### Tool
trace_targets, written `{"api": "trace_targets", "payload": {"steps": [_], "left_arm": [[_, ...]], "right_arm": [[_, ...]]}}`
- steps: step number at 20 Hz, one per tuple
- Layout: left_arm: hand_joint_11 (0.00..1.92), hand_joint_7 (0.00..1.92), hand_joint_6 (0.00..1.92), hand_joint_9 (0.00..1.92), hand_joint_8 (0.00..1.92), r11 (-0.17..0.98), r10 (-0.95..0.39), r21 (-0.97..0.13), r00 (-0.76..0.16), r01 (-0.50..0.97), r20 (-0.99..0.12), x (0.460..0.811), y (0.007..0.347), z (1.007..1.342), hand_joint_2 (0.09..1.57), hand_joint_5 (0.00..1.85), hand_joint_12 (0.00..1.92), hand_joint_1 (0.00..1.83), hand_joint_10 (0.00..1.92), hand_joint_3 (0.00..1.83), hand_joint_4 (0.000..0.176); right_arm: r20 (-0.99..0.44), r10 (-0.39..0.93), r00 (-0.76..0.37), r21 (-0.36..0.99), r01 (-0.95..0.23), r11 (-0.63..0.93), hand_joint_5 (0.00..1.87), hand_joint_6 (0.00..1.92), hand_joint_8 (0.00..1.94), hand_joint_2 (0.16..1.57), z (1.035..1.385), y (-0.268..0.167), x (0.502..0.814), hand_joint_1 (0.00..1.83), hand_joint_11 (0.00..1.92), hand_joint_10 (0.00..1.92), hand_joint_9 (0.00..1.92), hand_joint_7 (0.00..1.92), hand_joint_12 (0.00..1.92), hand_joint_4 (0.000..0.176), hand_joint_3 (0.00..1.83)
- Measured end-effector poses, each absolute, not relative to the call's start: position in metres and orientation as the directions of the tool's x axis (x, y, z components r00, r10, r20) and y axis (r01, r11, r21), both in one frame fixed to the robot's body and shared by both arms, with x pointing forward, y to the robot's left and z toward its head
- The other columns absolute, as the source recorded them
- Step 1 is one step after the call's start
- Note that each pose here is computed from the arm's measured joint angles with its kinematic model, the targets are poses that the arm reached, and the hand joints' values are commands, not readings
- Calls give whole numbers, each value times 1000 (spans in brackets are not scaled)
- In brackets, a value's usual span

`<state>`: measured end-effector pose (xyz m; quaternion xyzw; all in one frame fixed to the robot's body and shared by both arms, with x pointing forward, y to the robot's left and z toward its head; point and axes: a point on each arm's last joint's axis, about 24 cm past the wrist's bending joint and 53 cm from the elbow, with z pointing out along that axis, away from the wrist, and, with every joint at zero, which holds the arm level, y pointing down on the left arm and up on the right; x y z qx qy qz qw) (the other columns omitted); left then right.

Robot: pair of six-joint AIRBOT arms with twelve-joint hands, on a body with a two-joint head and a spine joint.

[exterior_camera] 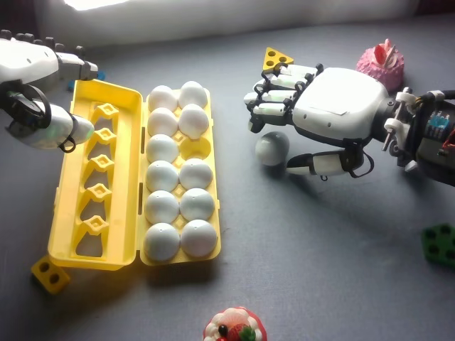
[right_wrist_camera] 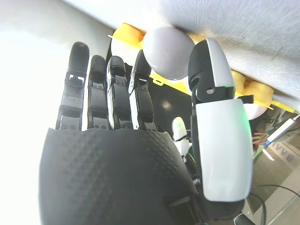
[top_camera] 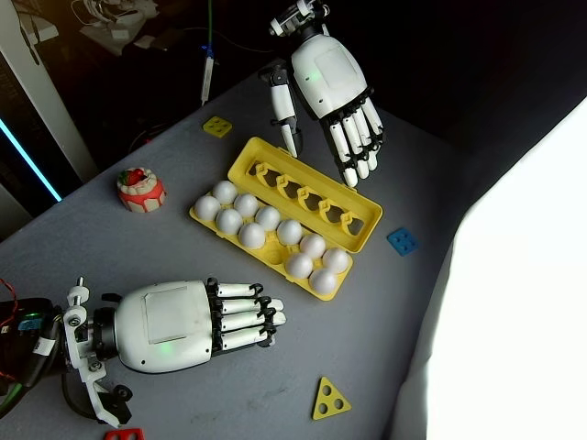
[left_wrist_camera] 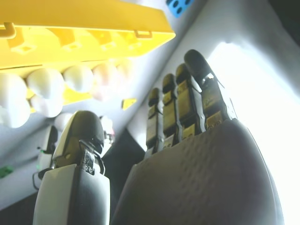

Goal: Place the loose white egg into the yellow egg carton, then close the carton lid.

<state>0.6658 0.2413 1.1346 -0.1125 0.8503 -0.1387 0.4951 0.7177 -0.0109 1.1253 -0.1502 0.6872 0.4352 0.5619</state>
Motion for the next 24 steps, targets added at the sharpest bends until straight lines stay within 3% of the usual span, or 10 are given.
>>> {"api": "trace_targets", "payload": {"steps": [4, 5, 6, 7, 10, 15, 16, 19, 20, 24], "left_arm": [[0, 248, 10, 220, 3, 936, -329, -347, -484, -54, -811, 666, 241, 1135, 1333, 198, 884, 539, 10, 0, 36], [0, 255, 4, 215, 3, 936, -329, -347, -484, -54, -811, 666, 241, 1135, 1341, 186, 854, 503, 6, 0, 34], [0, 253, 4, 217, 2, 936, -329, -347, -484, -54, -811, 666, 241, 1135, 1343, 193, 890, 518, 5, 1, 26], [0, 257, 7, 224, 3, 936, -329, -347, -484, -54, -811, 666, 241, 1135, 1335, 203, 907, 537, 7, 0, 29], [0, 255, 8, 224, 1, 936, -329, -347, -484, -54, -811, 666, 241, 1135, 1331, 191, 865, 560, 4, 0, 31], [0, 236, 4, 218, 3, 936, -329, -347, -484, -54, -811, 666, 241, 1135, 1337, 187, 872, 510, 4, 0, 40], [0, 269, 10, 235, 14, 936, -328, -347, -484, -54, -811, 666, 241, 1134, 1325, 205, 868, 561, 10, 0, 31], [0, 261, 2, 231, 3, 936, -328, -347, -485, -53, -811, 666, 241, 1134, 1334, 196, 909, 536, 5, 0, 32], [0, 255, 2, 220, 1, 936, -329, -346, -484, -56, -811, 666, 242, 1134, 1332, 197, 896, 563, 3, 0, 27], [0, 213, 2, 183, 2, 936, -328, -347, -485, -54, -811, 666, 241, 1134, 1350, 156, 780, 487, 1, 7, 35]], "right_arm": [[-898, 292, -330, 441, -693, 571, 370, 834, 3, 1105, 1127, -10, 718, 944, 0, 511, 0, 246, 1092, 0, 0], [-893, 298, -337, 449, -689, 568, 495, 863, 13, 1127, 1127, -10, 718, 964, 0, 496, 0, 283, 1083, 0, 6], [-892, 300, -340, 453, -688, 567, 731, 1326, 20, 1230, 1127, -10, 718, 1046, 0, 530, 0, 326, 1062, 0, 10], [-890, 304, -340, 455, -688, 565, 741, 1345, 26, 1236, 1128, -10, 718, 1065, 0, 550, 0, 349, 1055, 0, 6], [-888, 307, -343, 460, -687, 563, 837, 1222, 41, 1193, 1128, -10, 718, 1115, 0, 601, 64, 492, 1174, 0, 0], [-888, 307, -342, 460, -689, 561, 843, 1215, 25, 1191, 1128, -10, 718, 1115, 0, 575, 124, 560, 1272, 0, 0], [-891, 302, -338, 453, -696, 558, 840, 1221, 20, 1192, 1131, -8, 717, 1113, 0, 567, 122, 560, 1259, 0, 0], [-909, 295, -295, 414, -730, 544, 862, 1188, 9, 1181, 1153, -9, 716, 1120, 0, 572, 118, 549, 1251, 0, 0], [-924, 280, -259, 375, -755, 539, 875, 1167, 12, 1174, 1164, -11, 716, 1124, 0, 573, 129, 562, 1252, 0, 0], [-962, 218, -167, 263, -789, 556, 848, 1204, 3, 1186, 1174, -8, 716, 1116, 0, 574, 98, 542, 1244, 0, 0]]}}
